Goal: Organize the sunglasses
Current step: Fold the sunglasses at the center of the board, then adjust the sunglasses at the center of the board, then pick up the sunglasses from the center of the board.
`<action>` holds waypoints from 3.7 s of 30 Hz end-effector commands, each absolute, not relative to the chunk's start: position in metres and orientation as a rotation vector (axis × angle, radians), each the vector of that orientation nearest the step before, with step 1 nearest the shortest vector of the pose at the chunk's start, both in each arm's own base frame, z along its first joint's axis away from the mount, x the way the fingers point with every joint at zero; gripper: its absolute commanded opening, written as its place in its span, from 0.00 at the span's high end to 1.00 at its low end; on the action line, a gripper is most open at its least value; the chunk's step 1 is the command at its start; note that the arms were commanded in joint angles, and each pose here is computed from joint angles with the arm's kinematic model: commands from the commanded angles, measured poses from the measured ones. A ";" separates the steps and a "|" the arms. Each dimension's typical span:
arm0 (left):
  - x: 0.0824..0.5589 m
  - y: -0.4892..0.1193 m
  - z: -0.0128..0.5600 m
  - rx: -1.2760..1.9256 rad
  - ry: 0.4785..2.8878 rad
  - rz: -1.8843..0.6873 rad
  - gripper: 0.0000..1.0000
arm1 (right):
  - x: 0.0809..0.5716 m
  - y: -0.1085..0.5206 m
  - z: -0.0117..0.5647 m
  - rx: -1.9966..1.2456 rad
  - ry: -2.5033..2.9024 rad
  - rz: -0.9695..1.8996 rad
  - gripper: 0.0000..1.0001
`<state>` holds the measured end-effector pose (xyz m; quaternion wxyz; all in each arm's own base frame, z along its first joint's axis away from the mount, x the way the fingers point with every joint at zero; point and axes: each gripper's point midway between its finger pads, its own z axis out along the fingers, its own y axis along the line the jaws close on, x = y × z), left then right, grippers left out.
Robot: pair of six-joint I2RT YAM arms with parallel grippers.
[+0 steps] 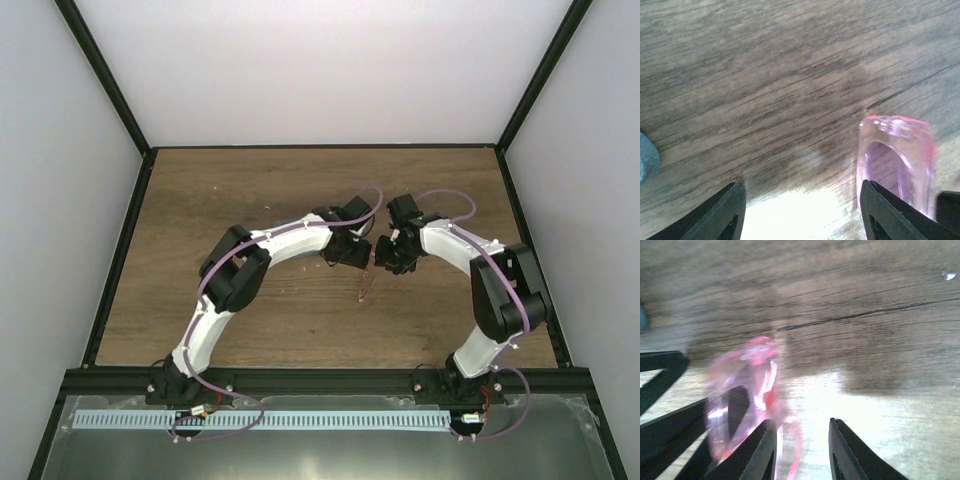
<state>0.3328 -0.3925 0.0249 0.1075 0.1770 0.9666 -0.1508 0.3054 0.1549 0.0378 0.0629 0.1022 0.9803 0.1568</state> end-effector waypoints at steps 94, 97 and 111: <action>0.312 -0.283 0.113 0.198 2.688 -0.225 0.36 | 0.341 0.155 0.100 0.168 2.795 -0.161 0.59; 0.319 -0.285 0.127 0.172 2.634 -0.248 0.36 | 0.332 0.139 0.094 0.299 2.815 -0.114 0.62; 0.356 -0.288 0.157 0.182 2.568 -0.245 0.36 | 0.302 0.079 0.048 0.825 2.878 0.239 0.63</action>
